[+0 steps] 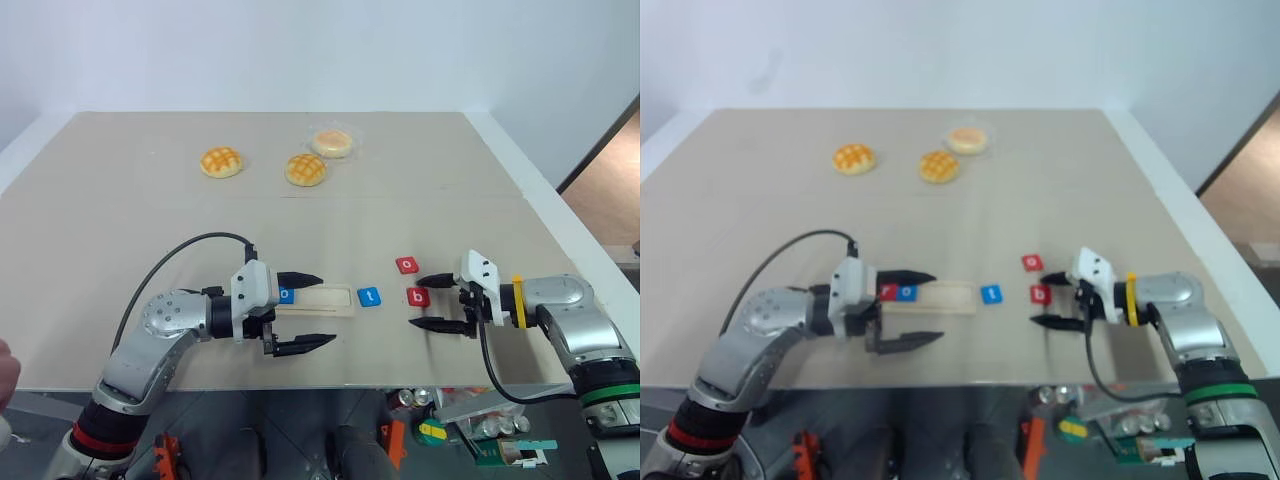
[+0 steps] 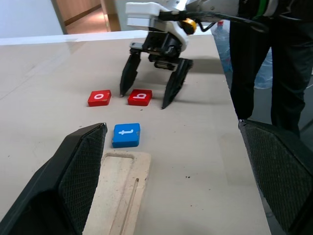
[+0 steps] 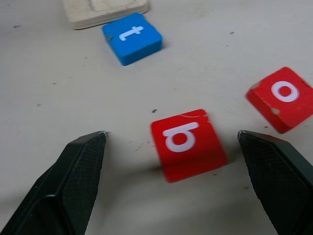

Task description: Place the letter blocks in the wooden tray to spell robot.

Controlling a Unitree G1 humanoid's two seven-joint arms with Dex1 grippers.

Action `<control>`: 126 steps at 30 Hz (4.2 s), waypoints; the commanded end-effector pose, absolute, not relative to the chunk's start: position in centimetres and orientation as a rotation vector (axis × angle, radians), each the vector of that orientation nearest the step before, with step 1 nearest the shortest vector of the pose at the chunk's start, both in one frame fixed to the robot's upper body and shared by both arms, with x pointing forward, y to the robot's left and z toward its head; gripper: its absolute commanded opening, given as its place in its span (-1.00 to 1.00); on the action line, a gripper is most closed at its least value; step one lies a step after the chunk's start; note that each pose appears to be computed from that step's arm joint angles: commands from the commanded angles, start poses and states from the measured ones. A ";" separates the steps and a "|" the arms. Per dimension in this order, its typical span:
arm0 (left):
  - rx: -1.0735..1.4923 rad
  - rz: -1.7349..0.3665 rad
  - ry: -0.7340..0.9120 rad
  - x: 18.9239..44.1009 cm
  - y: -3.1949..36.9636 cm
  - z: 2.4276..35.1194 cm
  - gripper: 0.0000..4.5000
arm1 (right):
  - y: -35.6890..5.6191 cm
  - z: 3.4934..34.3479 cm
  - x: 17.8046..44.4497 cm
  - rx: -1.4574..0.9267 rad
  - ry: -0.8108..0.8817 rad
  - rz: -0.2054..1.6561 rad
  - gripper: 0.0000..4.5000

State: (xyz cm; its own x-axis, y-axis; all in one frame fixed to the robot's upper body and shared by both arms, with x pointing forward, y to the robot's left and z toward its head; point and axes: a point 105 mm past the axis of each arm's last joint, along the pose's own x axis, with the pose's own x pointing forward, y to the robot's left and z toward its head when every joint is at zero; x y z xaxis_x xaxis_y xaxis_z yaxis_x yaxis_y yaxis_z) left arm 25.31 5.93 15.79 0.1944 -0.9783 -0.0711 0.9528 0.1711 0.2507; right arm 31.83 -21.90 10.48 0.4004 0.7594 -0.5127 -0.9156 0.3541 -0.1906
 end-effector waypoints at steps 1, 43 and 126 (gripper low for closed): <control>0.274 -1.366 -0.128 24.7 5.8 16.2 1.00 | -20.6 10.8 30.2 -0.474 0.356 1.211 0.88; 0.167 -0.910 -0.088 28.3 9.8 15.9 1.00 | -15.1 17.7 31.1 -0.246 0.229 0.809 -0.46; 0.287 -1.286 -0.081 23.5 8.8 15.1 1.00 | -18.9 15.2 36.7 -0.403 0.244 1.042 0.99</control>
State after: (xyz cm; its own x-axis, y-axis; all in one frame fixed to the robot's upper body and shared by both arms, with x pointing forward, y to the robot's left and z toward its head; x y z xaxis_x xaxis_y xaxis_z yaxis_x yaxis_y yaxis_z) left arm 23.42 8.88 14.32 0.2785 -0.9517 -0.1296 0.9402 0.2426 0.2390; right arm 36.42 -19.13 13.85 0.4975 0.7662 -0.4068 -0.8649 0.4741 -0.1648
